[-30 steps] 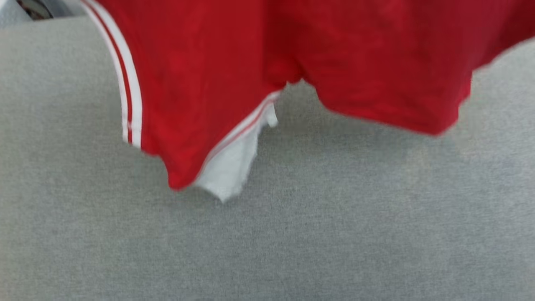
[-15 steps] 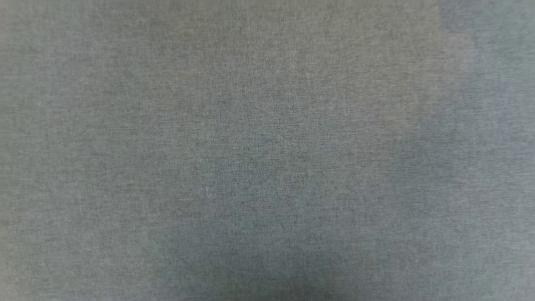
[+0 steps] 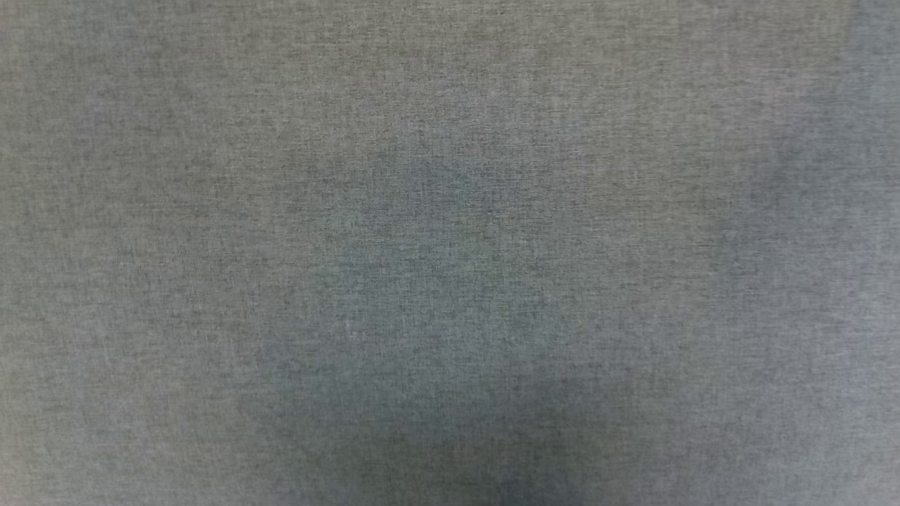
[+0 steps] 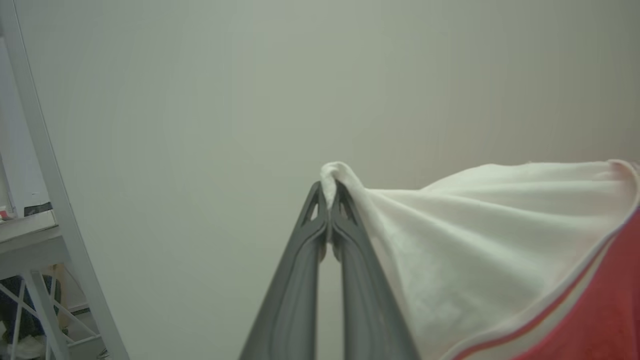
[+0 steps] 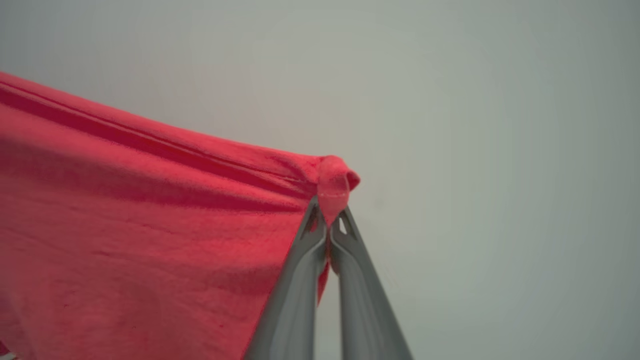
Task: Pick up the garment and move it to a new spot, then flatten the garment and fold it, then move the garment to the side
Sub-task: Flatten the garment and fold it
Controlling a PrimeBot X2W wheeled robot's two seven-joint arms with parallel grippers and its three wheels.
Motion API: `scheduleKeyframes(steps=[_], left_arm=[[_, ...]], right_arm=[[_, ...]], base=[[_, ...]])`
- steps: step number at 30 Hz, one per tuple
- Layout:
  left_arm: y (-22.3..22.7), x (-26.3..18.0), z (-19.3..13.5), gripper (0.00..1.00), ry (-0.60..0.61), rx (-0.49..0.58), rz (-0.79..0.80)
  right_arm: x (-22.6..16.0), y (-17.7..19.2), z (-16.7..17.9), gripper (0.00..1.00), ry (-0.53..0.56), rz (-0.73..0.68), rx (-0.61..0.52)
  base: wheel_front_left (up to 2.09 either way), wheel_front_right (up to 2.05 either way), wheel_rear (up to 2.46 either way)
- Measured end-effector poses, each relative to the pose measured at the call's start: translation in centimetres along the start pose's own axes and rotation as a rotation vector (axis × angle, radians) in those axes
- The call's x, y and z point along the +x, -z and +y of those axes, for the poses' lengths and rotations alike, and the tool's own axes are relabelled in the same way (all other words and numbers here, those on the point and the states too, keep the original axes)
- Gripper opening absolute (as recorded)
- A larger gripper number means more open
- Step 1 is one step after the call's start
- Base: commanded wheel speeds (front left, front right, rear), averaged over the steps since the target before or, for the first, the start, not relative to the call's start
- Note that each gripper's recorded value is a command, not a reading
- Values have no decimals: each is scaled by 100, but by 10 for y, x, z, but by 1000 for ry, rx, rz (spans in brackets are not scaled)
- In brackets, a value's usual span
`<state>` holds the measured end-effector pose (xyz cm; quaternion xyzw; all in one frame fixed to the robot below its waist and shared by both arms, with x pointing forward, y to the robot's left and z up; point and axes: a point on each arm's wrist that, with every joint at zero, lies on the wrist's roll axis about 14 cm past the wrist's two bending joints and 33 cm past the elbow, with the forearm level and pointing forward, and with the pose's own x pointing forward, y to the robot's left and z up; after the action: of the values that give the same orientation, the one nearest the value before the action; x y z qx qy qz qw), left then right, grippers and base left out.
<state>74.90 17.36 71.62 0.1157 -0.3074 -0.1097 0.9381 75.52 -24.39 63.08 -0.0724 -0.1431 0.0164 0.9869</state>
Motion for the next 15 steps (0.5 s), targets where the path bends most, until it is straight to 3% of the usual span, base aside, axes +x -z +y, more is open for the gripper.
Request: scheduleKeyframes(steps=[6,15], left_arm=[[62,-51,-37,0,52,-87,139],[77,-130,-89,0,111,-227,260]], right_arm=[[-22,65,25,0,-43,100,43],[-80,105,61,0,-129,214,123]], base=[[0,0,0],[0,0,0]])
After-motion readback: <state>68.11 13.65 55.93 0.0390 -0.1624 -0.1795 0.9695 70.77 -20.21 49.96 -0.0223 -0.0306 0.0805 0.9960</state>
